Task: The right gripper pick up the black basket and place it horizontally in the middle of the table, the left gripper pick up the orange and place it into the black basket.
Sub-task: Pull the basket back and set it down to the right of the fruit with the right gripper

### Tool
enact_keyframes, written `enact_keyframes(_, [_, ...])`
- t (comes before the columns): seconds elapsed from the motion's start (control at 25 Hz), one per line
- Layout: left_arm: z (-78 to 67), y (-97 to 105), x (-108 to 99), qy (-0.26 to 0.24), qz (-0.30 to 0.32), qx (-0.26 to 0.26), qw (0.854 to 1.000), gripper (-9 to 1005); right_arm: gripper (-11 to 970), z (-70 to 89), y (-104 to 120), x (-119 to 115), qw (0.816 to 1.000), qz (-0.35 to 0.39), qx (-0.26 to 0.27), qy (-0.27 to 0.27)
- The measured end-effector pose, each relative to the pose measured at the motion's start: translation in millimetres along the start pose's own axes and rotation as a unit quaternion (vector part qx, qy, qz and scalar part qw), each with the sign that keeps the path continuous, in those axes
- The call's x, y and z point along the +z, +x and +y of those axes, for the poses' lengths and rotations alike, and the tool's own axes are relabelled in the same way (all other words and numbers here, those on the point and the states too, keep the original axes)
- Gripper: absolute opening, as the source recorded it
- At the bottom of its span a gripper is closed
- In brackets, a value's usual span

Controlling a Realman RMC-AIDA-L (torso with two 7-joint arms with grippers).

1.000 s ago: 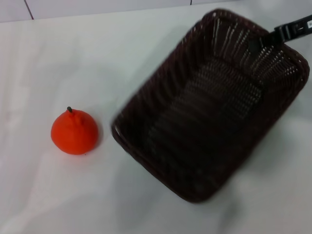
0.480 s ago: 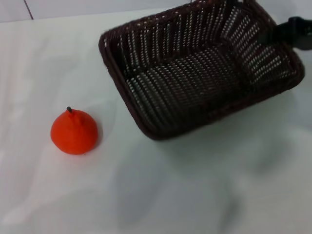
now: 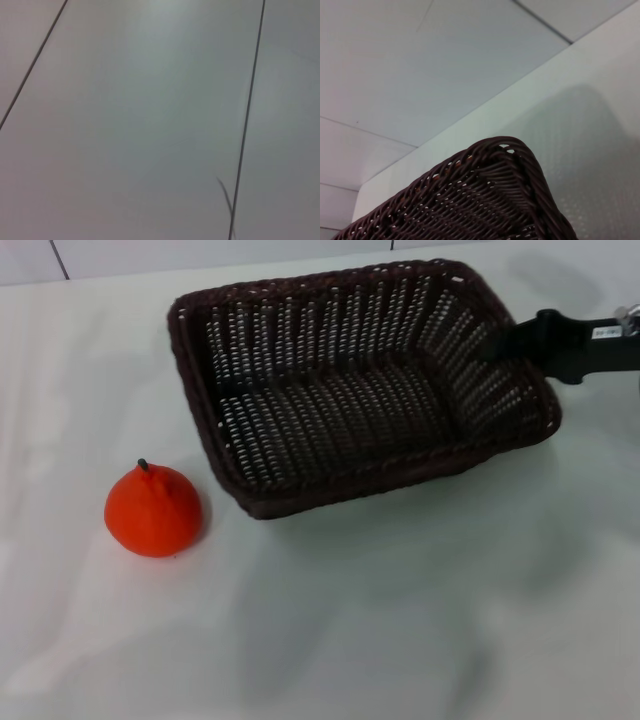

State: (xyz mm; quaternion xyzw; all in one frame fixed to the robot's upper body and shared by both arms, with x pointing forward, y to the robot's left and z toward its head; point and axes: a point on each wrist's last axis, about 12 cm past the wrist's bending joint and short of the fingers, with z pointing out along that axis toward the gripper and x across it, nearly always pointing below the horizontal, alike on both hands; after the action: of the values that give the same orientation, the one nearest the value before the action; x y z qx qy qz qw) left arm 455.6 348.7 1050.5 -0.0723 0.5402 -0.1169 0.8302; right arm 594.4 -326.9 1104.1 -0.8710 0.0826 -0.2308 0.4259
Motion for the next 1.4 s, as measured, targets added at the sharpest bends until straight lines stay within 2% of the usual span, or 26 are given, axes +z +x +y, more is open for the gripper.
enact_keyframes(0.64, [2.2,-0.6,-5.7,-0.006,0.004,0.002,1.0,710,187,3.3,-14.5,18.5,1.0,0.005,0.03,-0.007])
enact_keyframes(1.2, [2.3,-0.5,-6.1,-0.006,0.004,0.003,1.0,710,172,8.5,-19.2,17.6,0.999,0.003,0.053,-0.006])
enact_keyframes(1.4, [2.6,-0.5,-6.1,-0.007,0.005,0.003,1.0,711,364,8.6,-18.6,16.8,0.999,0.004,0.042,-0.007])
